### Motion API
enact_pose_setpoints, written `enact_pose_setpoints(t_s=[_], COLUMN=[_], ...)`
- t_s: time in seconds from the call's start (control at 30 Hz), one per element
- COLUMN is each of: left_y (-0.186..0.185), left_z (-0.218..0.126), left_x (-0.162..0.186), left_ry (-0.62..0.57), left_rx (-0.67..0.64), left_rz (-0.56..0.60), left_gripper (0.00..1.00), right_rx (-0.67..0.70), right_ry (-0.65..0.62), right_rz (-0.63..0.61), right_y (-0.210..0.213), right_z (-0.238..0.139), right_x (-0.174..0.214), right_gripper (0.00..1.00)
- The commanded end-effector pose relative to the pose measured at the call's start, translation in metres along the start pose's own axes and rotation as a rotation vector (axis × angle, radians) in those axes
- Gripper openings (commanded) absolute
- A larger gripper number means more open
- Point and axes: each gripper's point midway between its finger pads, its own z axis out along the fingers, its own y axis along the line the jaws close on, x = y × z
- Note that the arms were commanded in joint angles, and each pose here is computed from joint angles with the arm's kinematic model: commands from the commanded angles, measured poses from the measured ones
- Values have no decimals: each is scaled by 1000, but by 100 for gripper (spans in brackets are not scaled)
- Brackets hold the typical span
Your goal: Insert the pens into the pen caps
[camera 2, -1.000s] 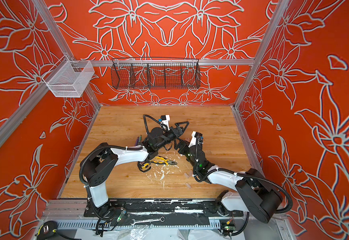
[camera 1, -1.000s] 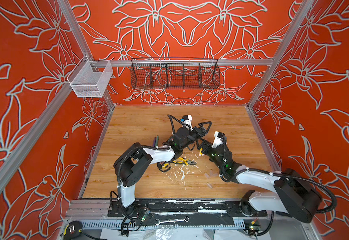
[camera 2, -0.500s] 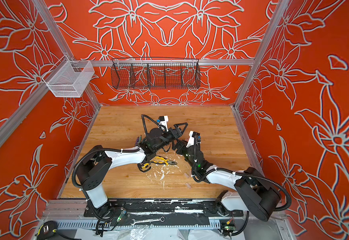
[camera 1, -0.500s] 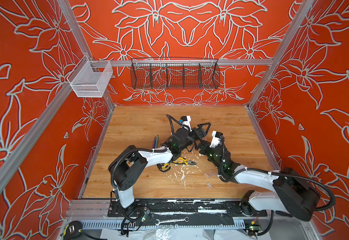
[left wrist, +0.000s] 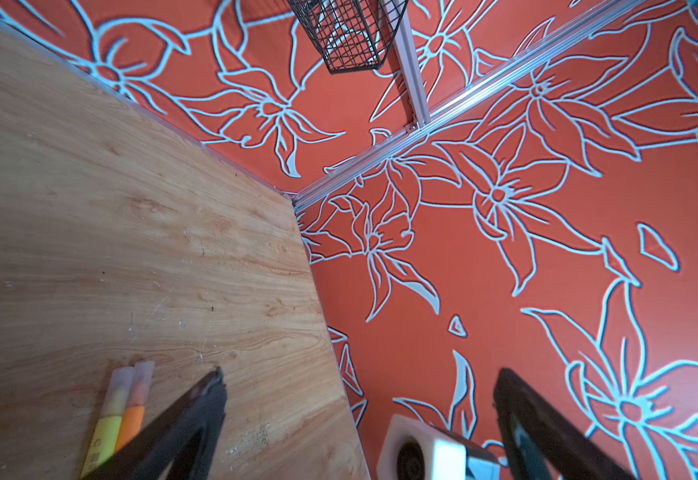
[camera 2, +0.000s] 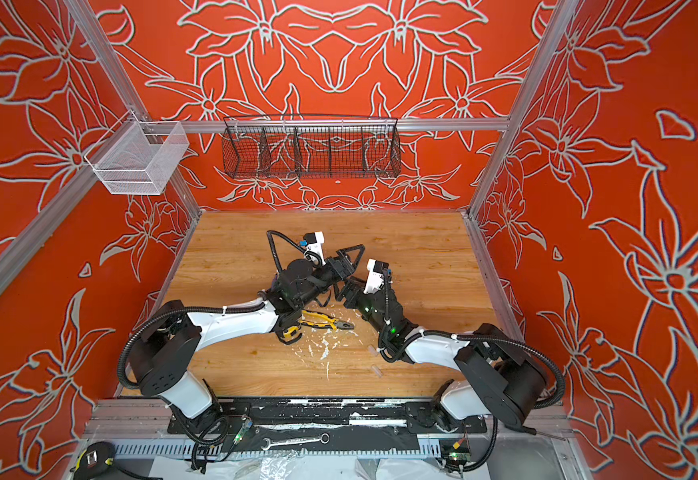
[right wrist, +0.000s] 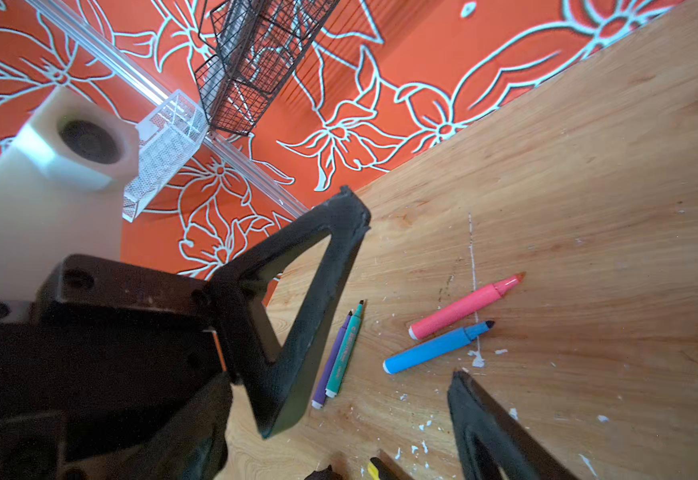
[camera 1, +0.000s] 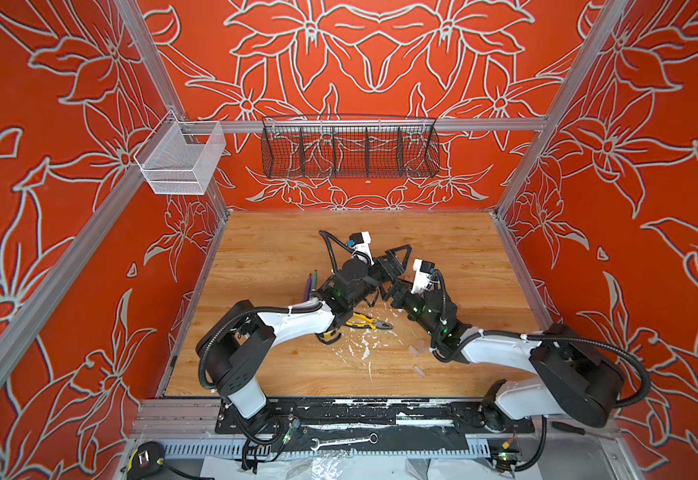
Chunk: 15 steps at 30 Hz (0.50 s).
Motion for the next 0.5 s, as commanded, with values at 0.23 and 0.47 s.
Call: enact_pose_setpoints(t_s=[0.23, 0.47], left_y=[59, 116], left_z=[-94, -173], left_x=[-1, -24], left_ry=[48, 66], left_rx=[-296, -576], left_rz=[165, 282], left_gripper=[97, 97], right_rx=[-96, -31], right_ry=[-30, -36], right_rz=[-15, -62], right_y=[36, 30], right_z=[-8, -21], right_x=[-13, -21], right_gripper=[84, 84])
